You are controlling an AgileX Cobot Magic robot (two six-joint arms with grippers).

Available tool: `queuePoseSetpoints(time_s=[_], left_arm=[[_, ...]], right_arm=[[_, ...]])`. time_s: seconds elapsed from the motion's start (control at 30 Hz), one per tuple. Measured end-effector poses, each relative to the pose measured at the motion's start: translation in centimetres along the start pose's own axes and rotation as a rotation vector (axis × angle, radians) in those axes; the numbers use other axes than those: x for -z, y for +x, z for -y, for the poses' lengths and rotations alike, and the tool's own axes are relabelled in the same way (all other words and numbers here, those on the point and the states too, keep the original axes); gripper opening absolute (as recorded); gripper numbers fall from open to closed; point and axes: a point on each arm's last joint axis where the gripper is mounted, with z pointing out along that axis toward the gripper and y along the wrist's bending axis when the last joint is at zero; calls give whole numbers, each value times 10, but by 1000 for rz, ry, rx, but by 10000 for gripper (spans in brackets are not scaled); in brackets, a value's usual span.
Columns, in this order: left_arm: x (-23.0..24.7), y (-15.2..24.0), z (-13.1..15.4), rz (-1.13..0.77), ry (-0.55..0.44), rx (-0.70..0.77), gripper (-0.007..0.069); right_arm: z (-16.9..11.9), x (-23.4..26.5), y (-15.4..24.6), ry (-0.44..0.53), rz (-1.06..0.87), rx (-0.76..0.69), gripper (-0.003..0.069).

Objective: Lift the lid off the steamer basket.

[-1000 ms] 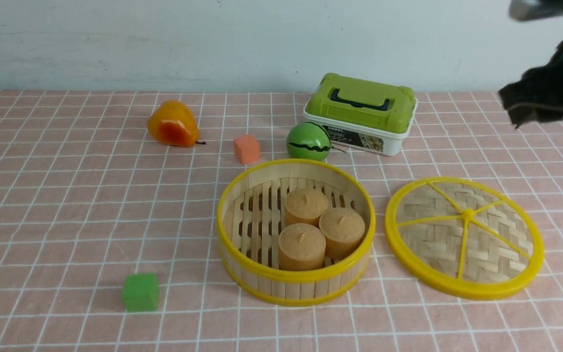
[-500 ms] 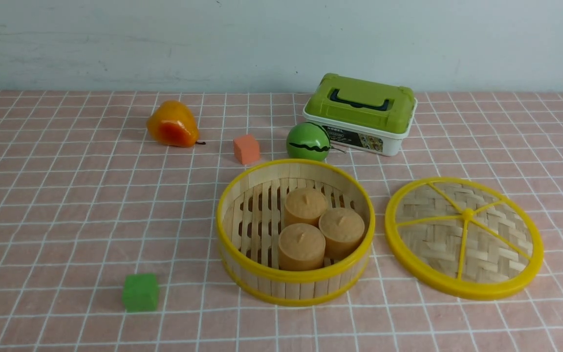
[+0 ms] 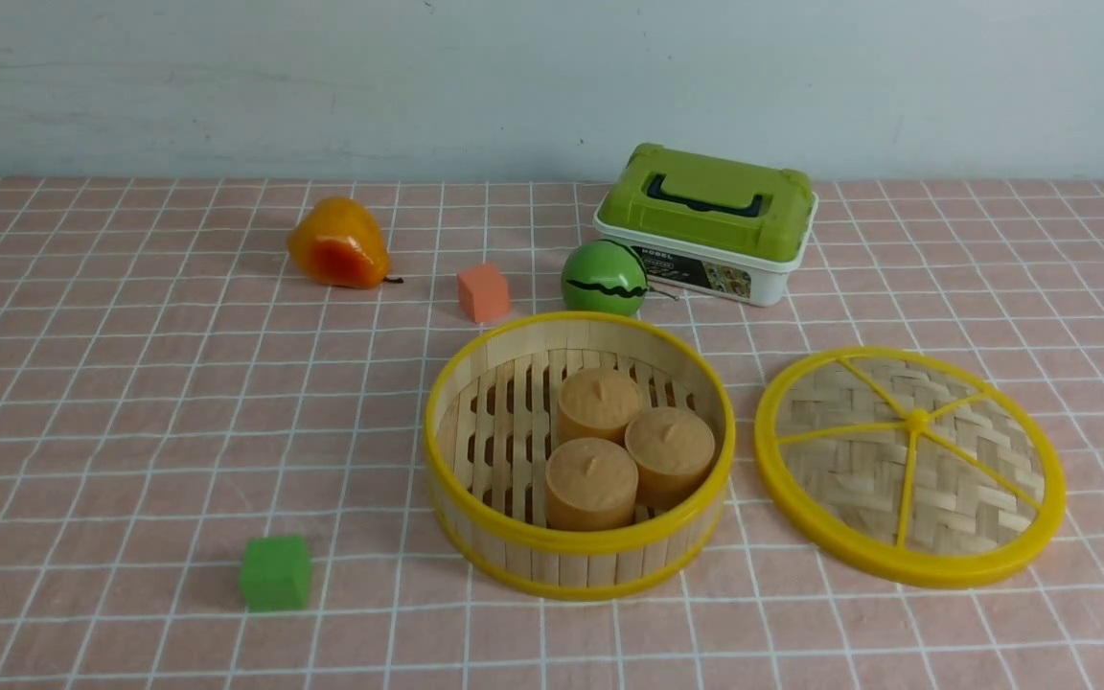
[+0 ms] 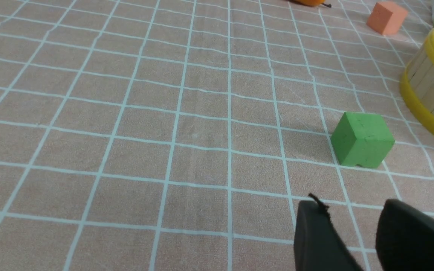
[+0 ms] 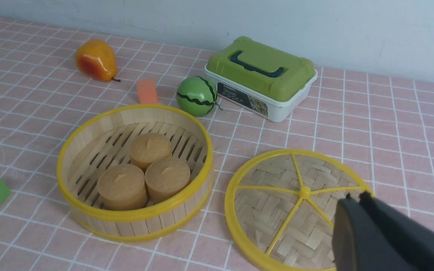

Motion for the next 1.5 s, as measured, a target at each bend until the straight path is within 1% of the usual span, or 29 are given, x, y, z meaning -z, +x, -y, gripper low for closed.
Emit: queuePoseSetpoints(time_s=[0.47,0.63,0.73,0.8,0.83,0.87,0.9,1.0,1.03,1.07,1.1,1.13,1.17,1.27,1.3,1.5], left_arm=[[0,0,0,0,0,0,239],[0,0,0,0,0,0,239],[0,0,0,0,0,0,239],[0,0,0,0,0,0,239],[0,0,0,0,0,0,239],[0,0,0,0,0,0,239],[0,0,0,0,0,0,239],[0,0,0,0,0,0,239],[0,0,0,0,0,0,239],[0,0,0,0,0,0,239],[0,0,0,0,0,0,239],[0,0,0,0,0,0,239],[0,0,0,0,0,0,239],[0,0,0,0,0,0,239],[0,0,0,0,0,0,239],[0,0,0,0,0,0,239]], right_arm=[[1,-2,3,2,-15,1,-7],[4,-10,28,16,56,-33,-6],[10,-11,63,56,225,-67,-4],[12,-11,73,74,272,-64,-4],[15,-11,90,103,328,-40,-4],[16,-10,99,2,358,-6,-4],[18,-10,111,137,397,8,-3],[22,-14,149,187,456,94,-3],[23,-16,159,201,466,98,-3],[23,-16,161,203,467,98,-3],[26,-20,175,223,460,78,-3],[27,-22,180,234,445,62,-3],[27,-23,182,237,439,46,-3],[31,-25,191,288,368,-17,-3],[34,-26,195,324,317,-53,-3],[36,-28,206,353,204,-101,-3]])
